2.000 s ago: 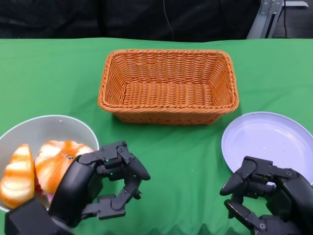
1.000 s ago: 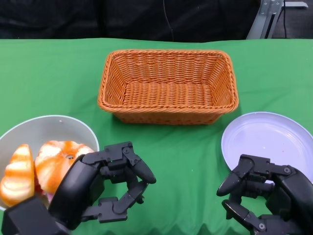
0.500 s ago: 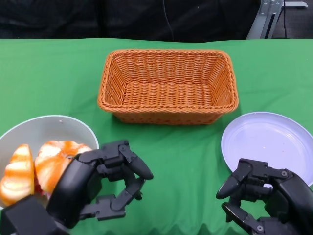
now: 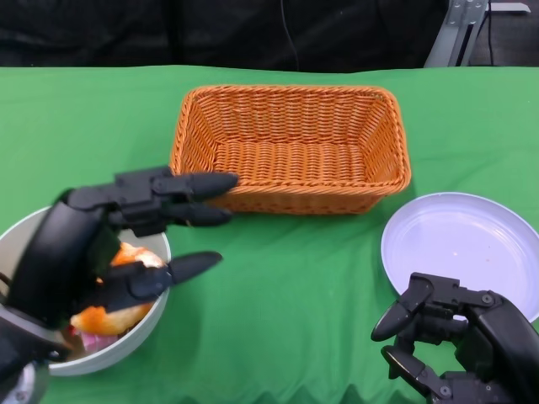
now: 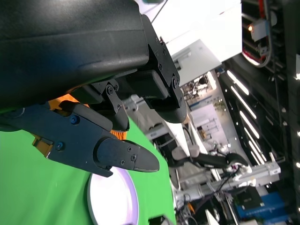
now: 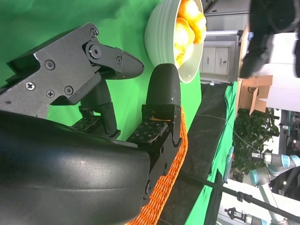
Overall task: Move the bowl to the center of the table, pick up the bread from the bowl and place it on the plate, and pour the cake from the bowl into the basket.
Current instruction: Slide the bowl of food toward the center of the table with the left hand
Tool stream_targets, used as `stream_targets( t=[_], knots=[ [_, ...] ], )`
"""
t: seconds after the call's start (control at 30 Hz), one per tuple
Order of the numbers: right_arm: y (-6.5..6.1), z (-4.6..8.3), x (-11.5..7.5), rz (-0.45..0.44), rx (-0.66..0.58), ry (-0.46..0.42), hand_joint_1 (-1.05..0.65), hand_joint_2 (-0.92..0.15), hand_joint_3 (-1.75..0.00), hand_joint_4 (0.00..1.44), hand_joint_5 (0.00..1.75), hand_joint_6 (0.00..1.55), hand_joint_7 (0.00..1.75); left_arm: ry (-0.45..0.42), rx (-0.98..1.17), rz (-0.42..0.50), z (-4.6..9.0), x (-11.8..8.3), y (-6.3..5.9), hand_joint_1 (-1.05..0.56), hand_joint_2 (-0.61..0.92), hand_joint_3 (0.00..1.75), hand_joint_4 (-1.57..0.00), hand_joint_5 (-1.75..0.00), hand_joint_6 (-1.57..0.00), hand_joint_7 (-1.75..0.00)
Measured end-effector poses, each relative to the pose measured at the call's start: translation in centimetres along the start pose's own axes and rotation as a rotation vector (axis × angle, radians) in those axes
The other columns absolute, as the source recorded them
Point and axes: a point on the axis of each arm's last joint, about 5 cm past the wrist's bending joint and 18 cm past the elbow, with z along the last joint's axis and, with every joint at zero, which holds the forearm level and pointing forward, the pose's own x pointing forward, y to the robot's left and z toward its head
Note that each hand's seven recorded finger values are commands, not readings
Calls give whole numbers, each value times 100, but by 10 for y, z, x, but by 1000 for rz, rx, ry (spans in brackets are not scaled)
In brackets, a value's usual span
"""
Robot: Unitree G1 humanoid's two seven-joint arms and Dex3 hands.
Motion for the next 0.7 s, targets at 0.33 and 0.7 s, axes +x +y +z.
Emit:
stream_targets(
  t=[0.33,0.7],
  knots=[
    [2,-6,0,6,17,13,-18,-55,-82,71,153,74,108,172,181,326,-22,-1,31,-58,92,20,-55,-12,-55,0],
    [4,-11,1,8,20,4,-17,-57,-80,72,152,75,108,452,272,500,-51,-14,61,-66,92,30,-29,0,-33,0]
  ],
)
